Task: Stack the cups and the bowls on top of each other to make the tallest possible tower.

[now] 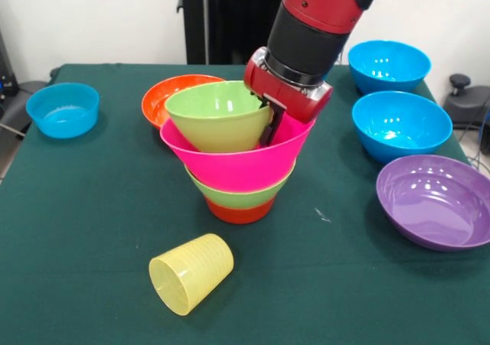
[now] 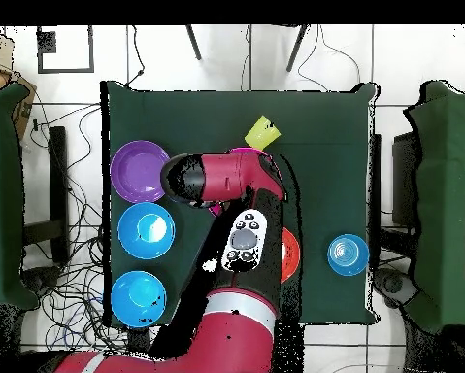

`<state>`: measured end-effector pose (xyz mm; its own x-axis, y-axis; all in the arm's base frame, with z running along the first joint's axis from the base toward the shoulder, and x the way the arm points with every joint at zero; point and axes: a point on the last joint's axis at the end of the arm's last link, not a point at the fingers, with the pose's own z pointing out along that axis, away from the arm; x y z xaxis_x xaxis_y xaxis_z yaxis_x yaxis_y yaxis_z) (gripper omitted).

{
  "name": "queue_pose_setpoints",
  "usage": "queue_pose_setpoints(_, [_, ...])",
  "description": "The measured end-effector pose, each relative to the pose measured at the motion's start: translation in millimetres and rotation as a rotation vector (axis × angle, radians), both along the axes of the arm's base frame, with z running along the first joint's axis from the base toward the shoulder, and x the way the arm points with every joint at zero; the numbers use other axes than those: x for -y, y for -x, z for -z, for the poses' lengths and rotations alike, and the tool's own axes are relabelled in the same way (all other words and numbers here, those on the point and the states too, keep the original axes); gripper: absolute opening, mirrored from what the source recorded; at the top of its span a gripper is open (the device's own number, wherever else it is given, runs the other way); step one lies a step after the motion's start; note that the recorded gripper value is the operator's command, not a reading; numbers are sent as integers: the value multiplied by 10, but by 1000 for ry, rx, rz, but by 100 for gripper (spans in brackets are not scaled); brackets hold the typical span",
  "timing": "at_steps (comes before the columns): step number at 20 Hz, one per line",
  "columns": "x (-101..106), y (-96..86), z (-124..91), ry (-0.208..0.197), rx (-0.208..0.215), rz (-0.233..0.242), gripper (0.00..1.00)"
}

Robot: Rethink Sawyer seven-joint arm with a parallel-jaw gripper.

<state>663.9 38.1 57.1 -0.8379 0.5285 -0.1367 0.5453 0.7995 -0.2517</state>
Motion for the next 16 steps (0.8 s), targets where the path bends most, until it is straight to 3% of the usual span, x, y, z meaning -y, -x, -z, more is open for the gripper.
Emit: queue_pose_setpoints(16, [-90, 40, 73, 0, -13, -15, 0])
